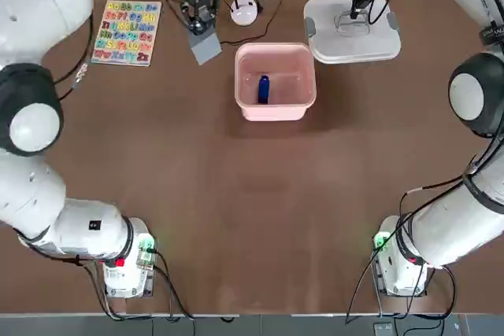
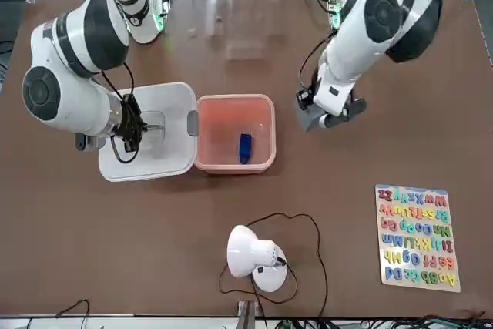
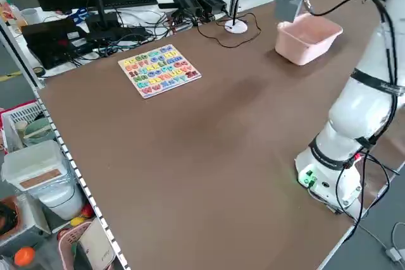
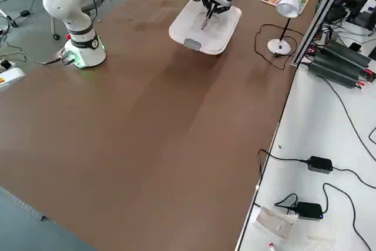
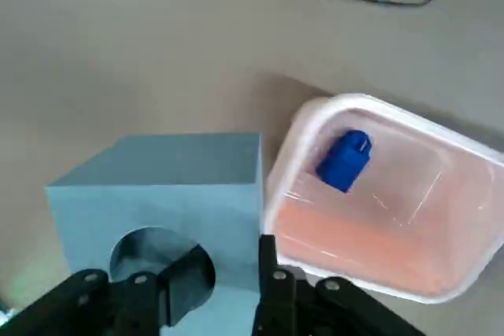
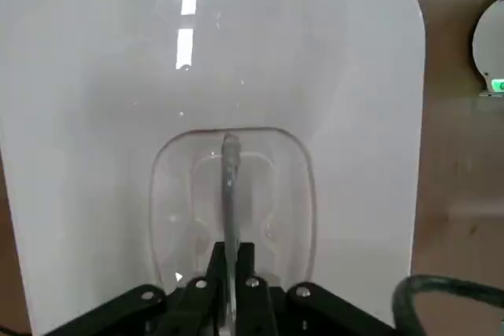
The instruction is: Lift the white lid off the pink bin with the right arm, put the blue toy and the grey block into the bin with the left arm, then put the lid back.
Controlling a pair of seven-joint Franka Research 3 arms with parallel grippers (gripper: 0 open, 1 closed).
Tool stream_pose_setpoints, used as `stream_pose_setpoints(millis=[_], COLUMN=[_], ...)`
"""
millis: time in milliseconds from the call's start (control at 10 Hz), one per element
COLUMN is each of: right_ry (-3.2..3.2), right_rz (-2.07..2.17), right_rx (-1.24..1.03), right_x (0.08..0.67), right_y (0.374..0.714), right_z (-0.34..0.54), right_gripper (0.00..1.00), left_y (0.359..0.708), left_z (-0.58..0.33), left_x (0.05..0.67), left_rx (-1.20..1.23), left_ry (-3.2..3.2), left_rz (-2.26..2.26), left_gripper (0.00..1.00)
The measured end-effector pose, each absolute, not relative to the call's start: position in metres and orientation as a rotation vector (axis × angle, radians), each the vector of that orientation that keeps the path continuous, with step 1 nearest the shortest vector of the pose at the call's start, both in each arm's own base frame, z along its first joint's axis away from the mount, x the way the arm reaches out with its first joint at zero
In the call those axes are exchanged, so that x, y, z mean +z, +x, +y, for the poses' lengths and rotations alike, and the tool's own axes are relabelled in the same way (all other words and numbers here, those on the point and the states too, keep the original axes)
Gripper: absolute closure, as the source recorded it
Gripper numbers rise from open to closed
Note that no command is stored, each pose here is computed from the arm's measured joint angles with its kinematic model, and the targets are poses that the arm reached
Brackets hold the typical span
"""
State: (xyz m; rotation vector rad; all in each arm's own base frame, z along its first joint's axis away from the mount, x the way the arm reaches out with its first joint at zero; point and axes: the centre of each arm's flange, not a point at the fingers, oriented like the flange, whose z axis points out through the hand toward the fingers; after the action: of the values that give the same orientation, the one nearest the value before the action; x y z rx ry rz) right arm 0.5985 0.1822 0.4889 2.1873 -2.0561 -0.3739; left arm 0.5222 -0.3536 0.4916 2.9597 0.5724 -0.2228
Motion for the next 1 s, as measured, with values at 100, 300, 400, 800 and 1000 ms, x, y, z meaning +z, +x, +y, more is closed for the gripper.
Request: stream_pose_setpoints(millis=[100, 300, 400, 800, 1000], right_ry=[2.187, 2.187, 2.186, 2.187, 2.187], right_rz=[-2.056, -2.056, -2.056, -2.055, -2.054], right_rx=[-0.374, -0.374, -0.374, -0.375, -0.375], right_x=[0.489, 0.489, 0.489, 0.488, 0.488], right_y=[0.598, 0.598, 0.598, 0.598, 0.598], right_z=[0.182, 0.182, 0.182, 0.182, 0.183], right_gripper=[0.93, 0.93, 0.93, 0.93, 0.93], left_y=[0.522, 0.521, 0.519, 0.498, 0.496], left_z=[-0.388, -0.437, -0.455, -0.517, -0.526], left_x=[0.467, 0.434, 0.427, 0.402, 0.384], left_rx=[-0.205, -0.202, -0.194, -0.124, -0.116], left_ry=[2.947, 2.911, 2.912, 2.902, 2.910], left_rz=[0.600, 0.606, 0.631, 0.698, 0.705], left_gripper=[0.72, 0.72, 0.72, 0.72, 0.63])
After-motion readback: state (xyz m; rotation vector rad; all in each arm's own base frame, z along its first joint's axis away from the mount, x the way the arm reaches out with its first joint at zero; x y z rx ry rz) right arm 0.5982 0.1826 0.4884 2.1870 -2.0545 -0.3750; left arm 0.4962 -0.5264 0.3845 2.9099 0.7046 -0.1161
